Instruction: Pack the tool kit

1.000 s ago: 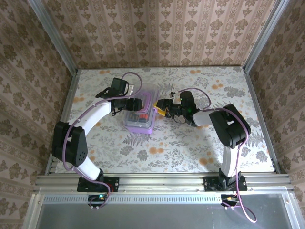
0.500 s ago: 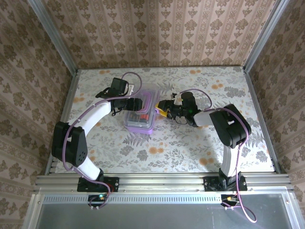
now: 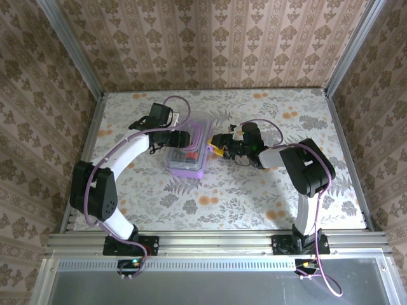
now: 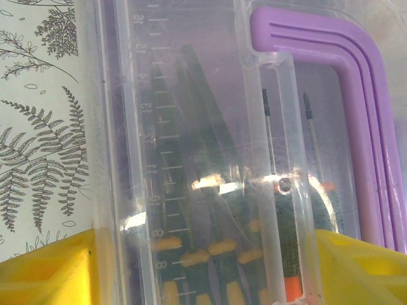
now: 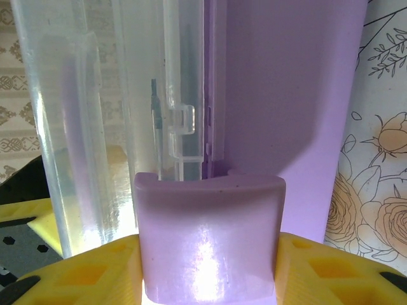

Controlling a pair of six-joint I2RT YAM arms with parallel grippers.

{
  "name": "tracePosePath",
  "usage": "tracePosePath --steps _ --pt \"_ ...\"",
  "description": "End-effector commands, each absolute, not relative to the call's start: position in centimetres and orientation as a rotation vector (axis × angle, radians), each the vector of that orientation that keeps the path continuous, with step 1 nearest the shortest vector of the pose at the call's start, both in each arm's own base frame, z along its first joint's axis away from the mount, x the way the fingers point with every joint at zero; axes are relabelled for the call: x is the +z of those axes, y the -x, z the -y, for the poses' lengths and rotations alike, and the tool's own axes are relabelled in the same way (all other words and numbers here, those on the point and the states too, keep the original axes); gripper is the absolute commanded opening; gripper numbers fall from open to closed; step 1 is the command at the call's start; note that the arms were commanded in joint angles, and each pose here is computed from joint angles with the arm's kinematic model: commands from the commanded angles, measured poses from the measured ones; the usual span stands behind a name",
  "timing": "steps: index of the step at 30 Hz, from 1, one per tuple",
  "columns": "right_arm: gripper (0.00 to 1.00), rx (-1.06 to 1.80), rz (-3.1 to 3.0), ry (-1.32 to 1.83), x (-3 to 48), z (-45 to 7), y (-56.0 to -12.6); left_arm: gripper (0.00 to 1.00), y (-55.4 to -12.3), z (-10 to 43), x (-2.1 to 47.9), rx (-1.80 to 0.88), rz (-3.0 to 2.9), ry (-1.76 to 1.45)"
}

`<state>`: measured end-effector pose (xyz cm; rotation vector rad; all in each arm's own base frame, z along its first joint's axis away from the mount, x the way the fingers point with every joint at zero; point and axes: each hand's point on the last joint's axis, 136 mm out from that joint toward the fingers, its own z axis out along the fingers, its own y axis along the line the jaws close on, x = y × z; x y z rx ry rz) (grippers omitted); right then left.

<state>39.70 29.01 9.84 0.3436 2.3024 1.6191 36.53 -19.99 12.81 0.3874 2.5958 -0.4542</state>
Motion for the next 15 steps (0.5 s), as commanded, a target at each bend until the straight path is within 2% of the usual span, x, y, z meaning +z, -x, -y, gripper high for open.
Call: tracePosePath --steps 1,15 --pt "0.51 1.589 -2.332 -0.320 9.3 -29.2 -39.9 0.54 -29.5 19.5 4.7 -0.490 -2.990 -0.373" --pt "0.51 1.590 -2.385 -0.310 7.6 -30.9 -39.9 0.54 -28.6 20.7 4.0 -0.506 -2.997 -0.425"
